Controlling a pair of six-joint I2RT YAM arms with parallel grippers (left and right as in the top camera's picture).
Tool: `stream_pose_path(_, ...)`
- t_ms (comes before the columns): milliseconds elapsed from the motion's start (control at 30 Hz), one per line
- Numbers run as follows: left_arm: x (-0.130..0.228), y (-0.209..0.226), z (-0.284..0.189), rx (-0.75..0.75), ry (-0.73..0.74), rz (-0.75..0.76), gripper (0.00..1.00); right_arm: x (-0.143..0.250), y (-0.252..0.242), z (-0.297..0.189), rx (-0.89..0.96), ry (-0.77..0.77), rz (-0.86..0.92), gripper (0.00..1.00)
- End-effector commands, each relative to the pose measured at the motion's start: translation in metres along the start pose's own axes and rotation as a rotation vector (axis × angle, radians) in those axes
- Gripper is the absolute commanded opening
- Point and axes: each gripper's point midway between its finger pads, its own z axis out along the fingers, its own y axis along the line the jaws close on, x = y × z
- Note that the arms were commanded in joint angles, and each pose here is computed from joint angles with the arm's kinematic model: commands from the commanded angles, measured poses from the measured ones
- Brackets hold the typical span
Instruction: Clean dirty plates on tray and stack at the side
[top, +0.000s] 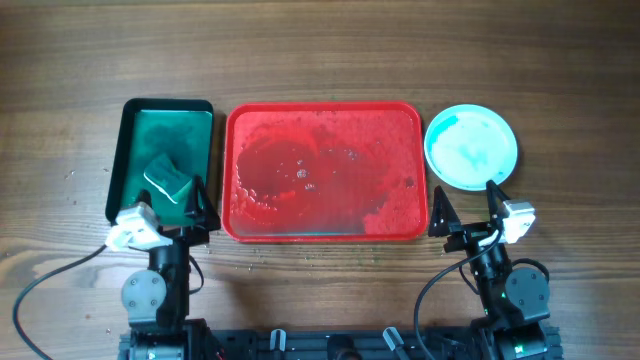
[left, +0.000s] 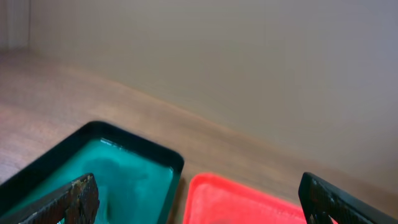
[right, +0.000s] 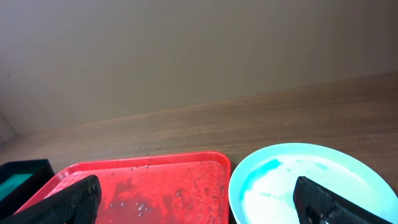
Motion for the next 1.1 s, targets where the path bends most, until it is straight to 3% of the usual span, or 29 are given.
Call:
stream_pose_path(0, 0.0257, 0.0042, -0.0023, 0.016, 0.046, 0.022, 1.0, -0.0014, 0.002, -0.0004, -0.01, -0.007, 0.008, 1.0)
stream_pose_path(1067, 0.0322, 0.0039, -0.0017, 0.023, 0.065, 0.023, 1.0, -0.0014, 0.002, -0.0004, -0.01, -0.007, 0.008, 1.0)
